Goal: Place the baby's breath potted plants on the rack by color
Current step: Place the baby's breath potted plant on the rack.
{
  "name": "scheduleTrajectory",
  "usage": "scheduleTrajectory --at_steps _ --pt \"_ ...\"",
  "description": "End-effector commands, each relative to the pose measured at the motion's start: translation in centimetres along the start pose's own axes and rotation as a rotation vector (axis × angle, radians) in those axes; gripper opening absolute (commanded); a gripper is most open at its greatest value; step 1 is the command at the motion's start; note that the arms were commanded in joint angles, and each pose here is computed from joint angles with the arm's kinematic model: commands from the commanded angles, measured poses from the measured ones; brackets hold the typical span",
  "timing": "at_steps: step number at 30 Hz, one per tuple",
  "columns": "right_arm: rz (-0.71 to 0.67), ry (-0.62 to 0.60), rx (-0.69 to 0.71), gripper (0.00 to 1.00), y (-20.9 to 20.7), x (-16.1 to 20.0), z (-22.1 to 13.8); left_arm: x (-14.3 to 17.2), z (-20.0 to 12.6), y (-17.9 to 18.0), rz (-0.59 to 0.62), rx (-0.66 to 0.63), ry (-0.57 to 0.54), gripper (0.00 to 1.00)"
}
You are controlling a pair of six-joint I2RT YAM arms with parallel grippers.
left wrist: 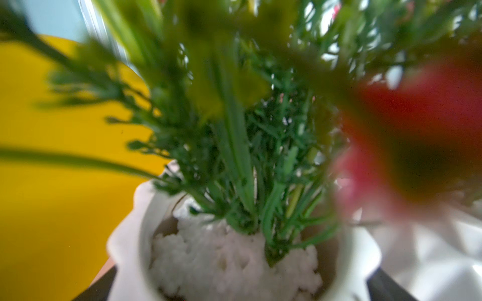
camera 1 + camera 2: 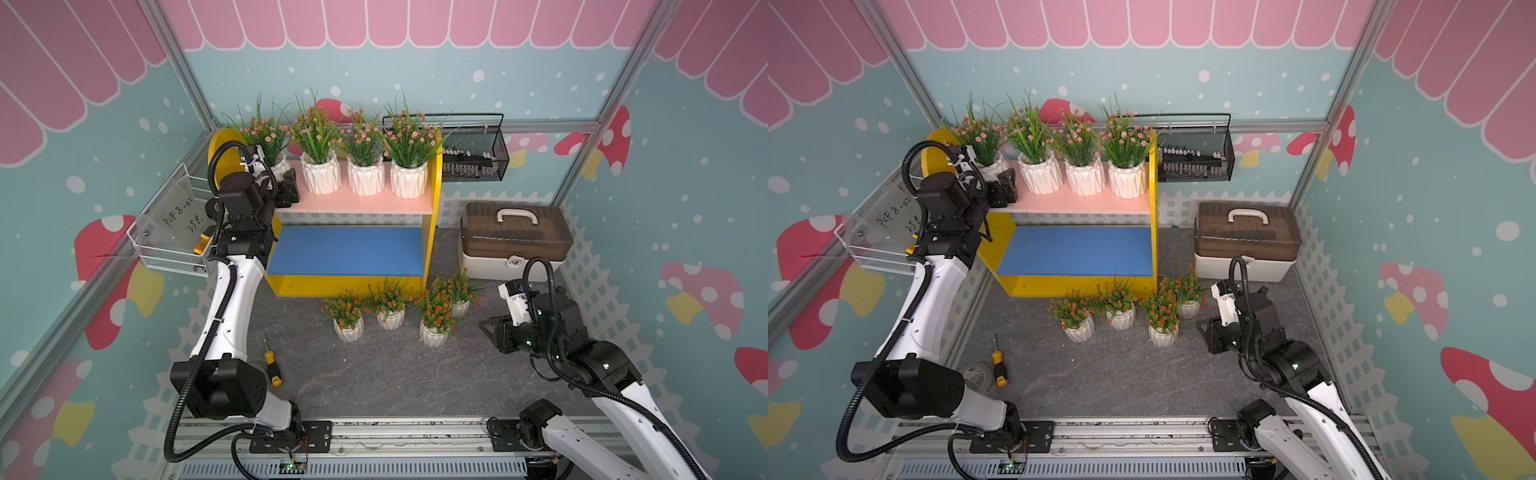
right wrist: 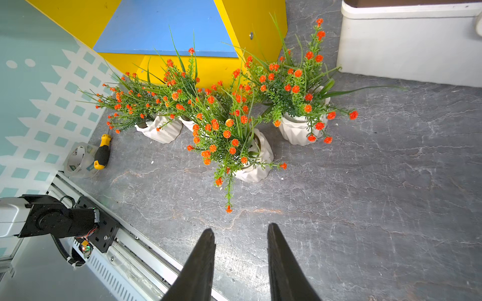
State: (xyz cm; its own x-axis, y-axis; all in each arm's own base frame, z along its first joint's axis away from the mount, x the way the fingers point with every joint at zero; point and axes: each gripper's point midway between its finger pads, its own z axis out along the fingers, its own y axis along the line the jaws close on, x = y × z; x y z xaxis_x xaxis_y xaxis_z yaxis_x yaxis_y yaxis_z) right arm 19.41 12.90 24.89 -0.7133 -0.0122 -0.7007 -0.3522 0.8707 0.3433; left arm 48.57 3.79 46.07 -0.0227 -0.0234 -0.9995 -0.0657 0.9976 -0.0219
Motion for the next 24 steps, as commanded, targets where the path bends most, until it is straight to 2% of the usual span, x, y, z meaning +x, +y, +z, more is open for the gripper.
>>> scheduleTrajectory --at_steps 1,4,11,17,24 --pt "0.003 0.009 0.012 0.33 -0.3 0.3 0.3 -4.5 -0.7 0.5 0.029 -0.015 -0.136 0.83" --pt "0.002 0.009 0.014 0.33 -0.4 0.2 0.3 -4.2 -0.5 0.8 0.031 -0.022 -0.128 0.85" --pt "-0.001 0.010 0.009 0.33 -0.3 0.2 0.4 -3.5 0.1 0.6 0.035 -0.007 -0.093 0.99" --pt "0.000 0.009 0.008 0.33 -0.3 0.4 0.3 -4.0 -0.4 0.3 0.033 0.008 -0.089 0.99" --pt "-0.003 0.005 0.001 0.33 -0.2 0.5 0.3 -5.4 -2.7 0.6 0.031 -0.013 -0.098 0.99"
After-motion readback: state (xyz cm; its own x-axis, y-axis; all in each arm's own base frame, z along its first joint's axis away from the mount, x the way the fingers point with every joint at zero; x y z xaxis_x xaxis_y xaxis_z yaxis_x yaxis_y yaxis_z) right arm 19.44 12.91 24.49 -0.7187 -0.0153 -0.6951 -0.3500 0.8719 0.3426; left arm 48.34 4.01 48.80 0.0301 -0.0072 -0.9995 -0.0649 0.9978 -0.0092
